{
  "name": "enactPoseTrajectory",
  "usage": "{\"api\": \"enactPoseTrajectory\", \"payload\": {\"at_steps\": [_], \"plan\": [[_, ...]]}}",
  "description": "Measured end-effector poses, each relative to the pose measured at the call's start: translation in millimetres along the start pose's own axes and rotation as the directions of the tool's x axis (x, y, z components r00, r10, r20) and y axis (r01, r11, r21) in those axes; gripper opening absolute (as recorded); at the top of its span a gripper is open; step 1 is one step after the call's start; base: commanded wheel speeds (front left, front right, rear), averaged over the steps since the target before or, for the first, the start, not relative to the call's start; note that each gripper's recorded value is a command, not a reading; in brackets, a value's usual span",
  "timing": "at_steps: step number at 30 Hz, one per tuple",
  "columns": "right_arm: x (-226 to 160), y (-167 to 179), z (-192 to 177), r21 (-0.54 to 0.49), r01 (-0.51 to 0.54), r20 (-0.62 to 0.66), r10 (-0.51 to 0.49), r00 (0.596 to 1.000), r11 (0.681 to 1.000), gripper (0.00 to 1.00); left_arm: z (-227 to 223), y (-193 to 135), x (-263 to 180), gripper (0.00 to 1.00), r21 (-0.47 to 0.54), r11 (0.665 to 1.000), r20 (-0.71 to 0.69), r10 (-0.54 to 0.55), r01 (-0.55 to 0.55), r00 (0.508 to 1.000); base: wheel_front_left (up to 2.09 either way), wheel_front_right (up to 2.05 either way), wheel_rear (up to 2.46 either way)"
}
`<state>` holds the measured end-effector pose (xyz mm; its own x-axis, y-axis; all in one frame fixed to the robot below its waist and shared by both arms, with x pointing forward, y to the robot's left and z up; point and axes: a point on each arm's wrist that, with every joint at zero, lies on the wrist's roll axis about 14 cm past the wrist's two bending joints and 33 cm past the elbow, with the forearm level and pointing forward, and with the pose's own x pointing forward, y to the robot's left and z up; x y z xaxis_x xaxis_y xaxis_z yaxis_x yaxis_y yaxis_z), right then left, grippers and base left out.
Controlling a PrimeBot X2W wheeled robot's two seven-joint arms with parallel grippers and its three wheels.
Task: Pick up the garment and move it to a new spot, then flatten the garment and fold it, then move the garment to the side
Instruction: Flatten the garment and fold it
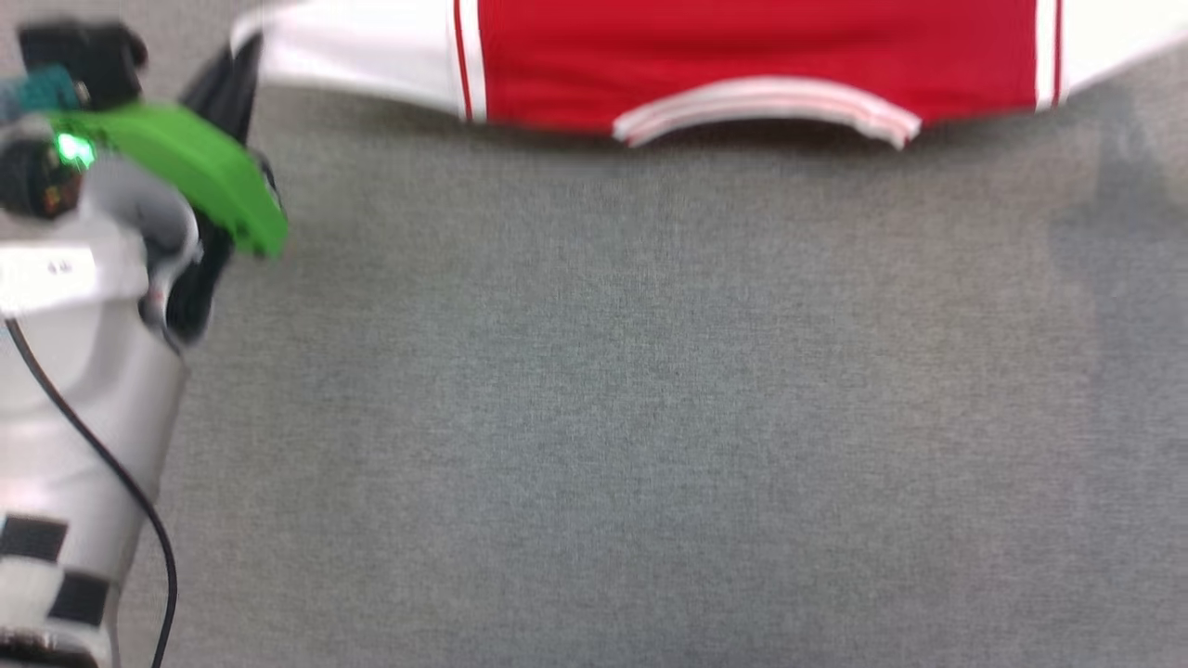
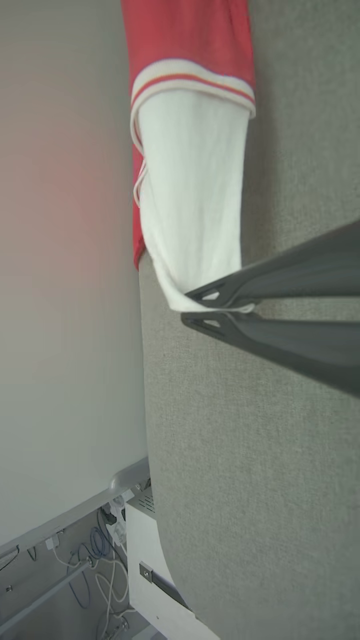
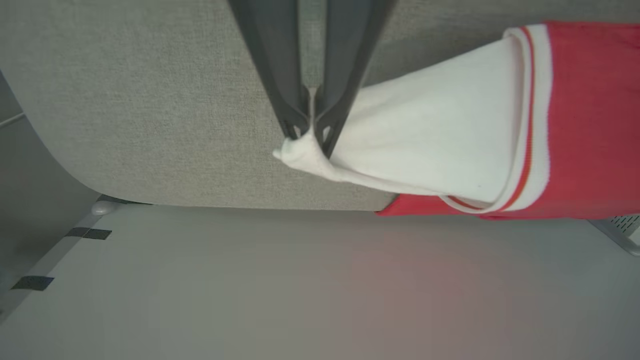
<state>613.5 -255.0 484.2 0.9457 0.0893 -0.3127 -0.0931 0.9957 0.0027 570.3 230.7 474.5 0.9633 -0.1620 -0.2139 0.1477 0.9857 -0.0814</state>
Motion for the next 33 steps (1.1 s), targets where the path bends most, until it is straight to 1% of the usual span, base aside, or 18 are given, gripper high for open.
{"api": "enactPoseTrajectory", "payload": {"at_steps": [5, 8, 10, 12, 14, 19, 26, 33], "plan": [[-38, 0, -23, 0.036, -0.007, -0.080, 0.010, 0.997, 0.999, 0.00, -18, -2, -42, 0.00, -0.030, 1.000, -0.076, -0.004, 0.002, 0.997, 0.00, 0.00, 0.00], [-61, 0, -32, 0.056, -0.011, -0.110, 0.017, 0.994, 0.998, 0.00, -25, -6, -64, 0.00, -0.038, 0.999, -0.110, -0.017, 0.012, 0.994, 0.00, 0.00, 0.00], [-77, -2, -38, 0.068, -0.009, -0.133, 0.018, 0.991, 0.998, 0.00, -35, -12, -83, 0.00, -0.057, 0.998, -0.157, -0.037, 0.029, 0.987, 0.00, 0.00, 0.00], [-92, -5, -46, 0.071, -0.004, -0.161, 0.015, 0.987, 0.997, 0.00, -42, -18, -99, 0.00, -0.083, 0.996, -0.180, -0.055, 0.040, 0.982, 0.00, 0.00, 0.00], [-107, -5, -55, 0.080, -0.006, -0.194, 0.021, 0.981, 0.997, 0.00, -46, -21, -116, 0.00, -0.087, 0.995, -0.201, -0.059, 0.042, 0.978, 0.00, 0.00, 0.00], [-140, -10, -65, 0.112, 0.000, -0.234, 0.026, 0.972, 0.994, 0.00, -54, -29, -153, 0.00, -0.116, 0.992, -0.241, -0.071, 0.044, 0.968, 0.00, 0.00, 0.00], [-183, -12, -90, 0.155, 0.003, -0.331, 0.049, 0.942, 0.988, 0.00, -62, -38, -199, 0.00, -0.157, 0.987, -0.293, -0.079, 0.033, 0.953, 0.00, 0.00, 0.00], [-222, -10, -120, 0.194, 0.025, -0.445, 0.066, 0.893, 0.981, 0.00, -79, -51, -234, 0.00, -0.209, 0.978, -0.370, -0.102, 0.025, 0.923, 0.00, 0.00, 0.00]]}}
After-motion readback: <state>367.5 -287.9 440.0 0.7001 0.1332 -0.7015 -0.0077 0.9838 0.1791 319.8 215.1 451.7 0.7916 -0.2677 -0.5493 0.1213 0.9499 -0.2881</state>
